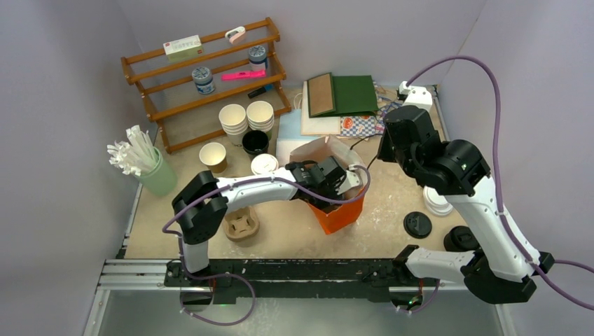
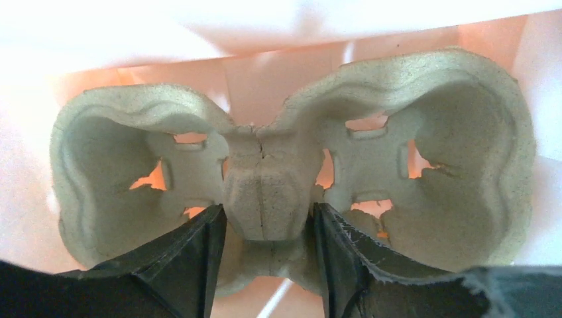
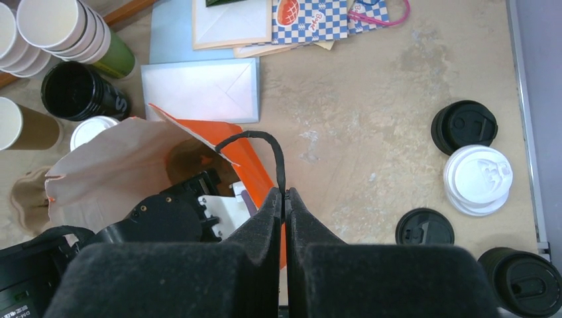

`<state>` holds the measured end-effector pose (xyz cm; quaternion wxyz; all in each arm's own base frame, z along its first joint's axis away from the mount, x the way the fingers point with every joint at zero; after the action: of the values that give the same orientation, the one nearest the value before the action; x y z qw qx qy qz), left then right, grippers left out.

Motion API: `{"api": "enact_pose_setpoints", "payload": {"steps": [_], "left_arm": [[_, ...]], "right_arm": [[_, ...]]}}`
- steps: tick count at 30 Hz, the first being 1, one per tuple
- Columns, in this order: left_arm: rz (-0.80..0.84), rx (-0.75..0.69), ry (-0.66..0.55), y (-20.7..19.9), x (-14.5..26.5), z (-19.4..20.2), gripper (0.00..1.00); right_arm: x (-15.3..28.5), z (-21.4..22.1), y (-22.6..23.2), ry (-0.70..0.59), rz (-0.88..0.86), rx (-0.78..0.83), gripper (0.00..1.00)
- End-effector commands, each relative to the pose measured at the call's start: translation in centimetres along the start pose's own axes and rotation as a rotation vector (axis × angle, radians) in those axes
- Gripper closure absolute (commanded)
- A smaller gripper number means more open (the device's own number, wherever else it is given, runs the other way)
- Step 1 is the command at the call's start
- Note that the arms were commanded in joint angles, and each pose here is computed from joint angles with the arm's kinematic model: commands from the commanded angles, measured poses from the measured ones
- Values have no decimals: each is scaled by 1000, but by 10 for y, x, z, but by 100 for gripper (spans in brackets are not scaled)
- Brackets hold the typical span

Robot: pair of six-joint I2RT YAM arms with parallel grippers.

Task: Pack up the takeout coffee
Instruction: Place the cup tray in the takeout bag, then adjust the takeout bag at the center of the board.

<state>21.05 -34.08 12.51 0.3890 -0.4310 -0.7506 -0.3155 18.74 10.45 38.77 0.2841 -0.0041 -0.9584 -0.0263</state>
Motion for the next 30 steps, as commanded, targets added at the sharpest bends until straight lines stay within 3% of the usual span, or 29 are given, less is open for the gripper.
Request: {"api": "enact_pose_setpoints", "payload": {"steps": [1, 7, 13, 20, 30], "left_arm": [[-15, -42, 36, 3, 16, -9, 44], [8, 6, -23, 4, 49, -41, 23], [41, 24, -44, 4, 75, -59, 16], [42, 66, -81, 5, 93, -68, 14], [-25, 232, -312, 22, 175, -112, 12]], "right_arm": [[8, -21, -3, -77, 9, -24, 100], [4, -20, -2, -71, 16, -11, 100], [0, -14, 1, -45, 11, -2, 100], [0, -12, 1, -40, 5, -2, 100], [0, -6, 0, -37, -8, -19, 100]]}}
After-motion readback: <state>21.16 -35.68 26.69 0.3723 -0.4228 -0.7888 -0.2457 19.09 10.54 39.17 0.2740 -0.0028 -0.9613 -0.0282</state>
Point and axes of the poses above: each gripper's point midway between its finger pads, its own x axis back along the fingers, its own y axis along the line the jaws close on, z = x × y, the point moved 6 cm from there along x, back along the fingers, and after that the axes turned 4 degrees about x, right-handed, at the moved point
